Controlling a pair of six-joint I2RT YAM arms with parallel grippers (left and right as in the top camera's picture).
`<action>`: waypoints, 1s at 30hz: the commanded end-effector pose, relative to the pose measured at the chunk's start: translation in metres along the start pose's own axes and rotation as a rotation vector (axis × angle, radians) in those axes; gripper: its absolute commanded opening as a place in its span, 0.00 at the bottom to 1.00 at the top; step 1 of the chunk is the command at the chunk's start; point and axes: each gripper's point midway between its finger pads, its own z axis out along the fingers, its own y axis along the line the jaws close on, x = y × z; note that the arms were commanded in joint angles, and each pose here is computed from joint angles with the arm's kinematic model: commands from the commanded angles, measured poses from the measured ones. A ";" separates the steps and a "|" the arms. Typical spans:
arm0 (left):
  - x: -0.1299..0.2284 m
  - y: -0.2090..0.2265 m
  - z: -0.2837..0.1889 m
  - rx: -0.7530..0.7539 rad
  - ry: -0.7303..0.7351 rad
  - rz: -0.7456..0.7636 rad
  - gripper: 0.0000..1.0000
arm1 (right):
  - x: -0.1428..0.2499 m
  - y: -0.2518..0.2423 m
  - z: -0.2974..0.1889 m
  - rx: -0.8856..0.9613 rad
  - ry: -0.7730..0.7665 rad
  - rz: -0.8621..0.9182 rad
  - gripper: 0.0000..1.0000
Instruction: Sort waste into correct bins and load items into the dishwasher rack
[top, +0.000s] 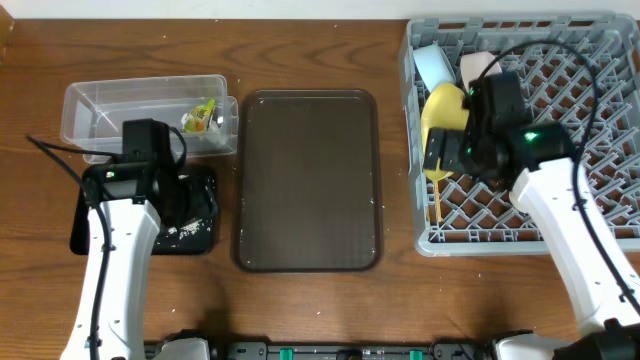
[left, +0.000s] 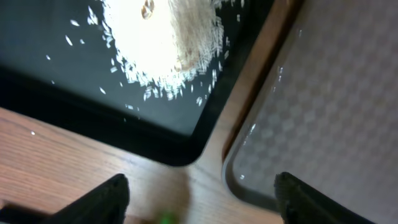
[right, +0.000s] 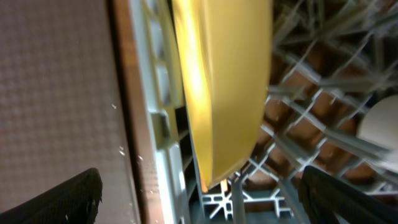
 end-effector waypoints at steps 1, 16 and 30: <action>0.013 -0.008 0.003 0.016 0.021 0.061 0.72 | 0.021 -0.004 0.004 -0.027 -0.004 0.041 0.99; 0.040 -0.016 -0.034 0.089 -0.424 0.131 0.88 | 0.074 -0.016 -0.016 -0.143 -0.259 0.006 0.99; 0.043 -0.012 -0.044 0.124 -0.500 0.103 0.91 | 0.079 -0.022 -0.017 -0.128 -0.279 0.009 0.99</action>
